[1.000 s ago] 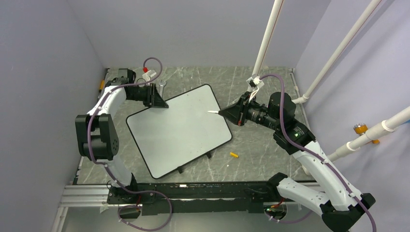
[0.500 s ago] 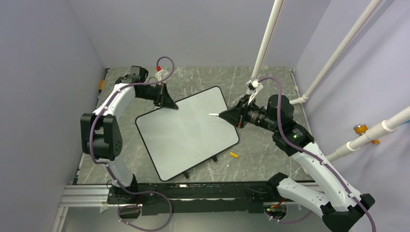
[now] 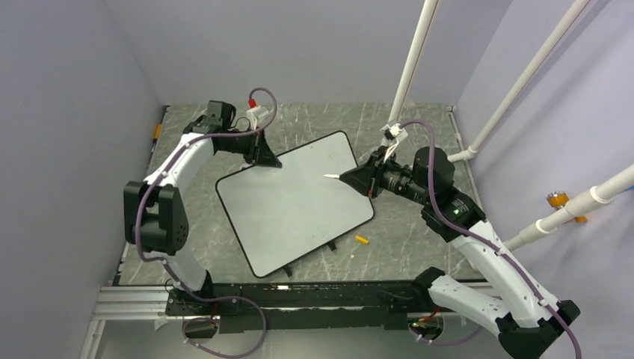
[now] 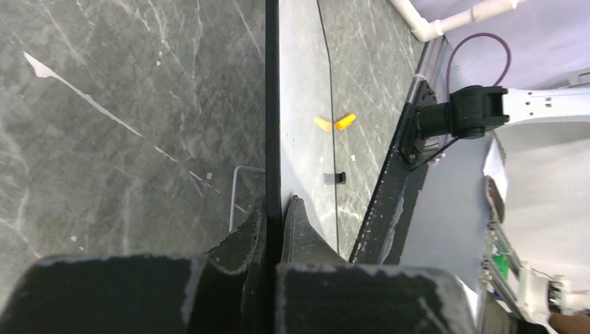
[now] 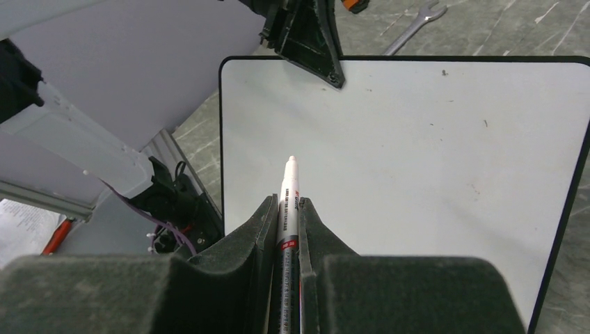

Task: Write a sentence on the whiteboard
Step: Move the whiteboard to the center of the board.

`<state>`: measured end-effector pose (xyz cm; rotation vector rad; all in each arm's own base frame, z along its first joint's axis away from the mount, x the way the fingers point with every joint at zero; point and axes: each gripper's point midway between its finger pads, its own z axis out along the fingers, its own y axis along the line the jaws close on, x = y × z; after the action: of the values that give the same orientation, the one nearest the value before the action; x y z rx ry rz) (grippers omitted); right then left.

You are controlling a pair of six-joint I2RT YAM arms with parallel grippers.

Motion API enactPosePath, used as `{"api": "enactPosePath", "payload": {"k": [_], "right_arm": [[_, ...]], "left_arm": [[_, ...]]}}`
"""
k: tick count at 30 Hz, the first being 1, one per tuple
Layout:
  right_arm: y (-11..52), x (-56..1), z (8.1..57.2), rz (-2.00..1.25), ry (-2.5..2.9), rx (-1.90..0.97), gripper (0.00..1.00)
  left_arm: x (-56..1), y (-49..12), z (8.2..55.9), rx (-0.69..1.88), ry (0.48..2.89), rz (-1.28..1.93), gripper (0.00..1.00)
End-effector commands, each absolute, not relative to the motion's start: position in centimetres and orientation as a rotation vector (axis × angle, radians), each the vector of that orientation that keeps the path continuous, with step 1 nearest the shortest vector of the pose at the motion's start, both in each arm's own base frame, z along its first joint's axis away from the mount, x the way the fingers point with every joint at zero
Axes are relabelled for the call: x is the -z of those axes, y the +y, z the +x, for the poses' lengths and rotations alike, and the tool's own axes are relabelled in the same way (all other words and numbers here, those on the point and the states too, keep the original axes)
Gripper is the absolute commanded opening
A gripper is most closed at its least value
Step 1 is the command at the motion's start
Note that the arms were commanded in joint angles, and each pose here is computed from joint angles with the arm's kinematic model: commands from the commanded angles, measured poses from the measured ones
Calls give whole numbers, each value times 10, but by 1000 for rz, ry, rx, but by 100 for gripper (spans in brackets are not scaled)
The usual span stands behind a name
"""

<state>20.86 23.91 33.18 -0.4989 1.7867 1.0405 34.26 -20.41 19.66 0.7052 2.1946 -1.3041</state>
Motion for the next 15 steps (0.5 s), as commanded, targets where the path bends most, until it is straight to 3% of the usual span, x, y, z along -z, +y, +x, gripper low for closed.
{"api": "enactPosePath", "payload": {"k": [1, 15], "right_arm": [[234, -346, 208, -508, 1728, -1002, 0], [241, -337, 203, -586, 1720, -1034, 0]], "left_arm": [[-211, -170, 397, 703, 1964, 851, 0], [-240, -161, 369, 478, 1867, 979, 0]]}}
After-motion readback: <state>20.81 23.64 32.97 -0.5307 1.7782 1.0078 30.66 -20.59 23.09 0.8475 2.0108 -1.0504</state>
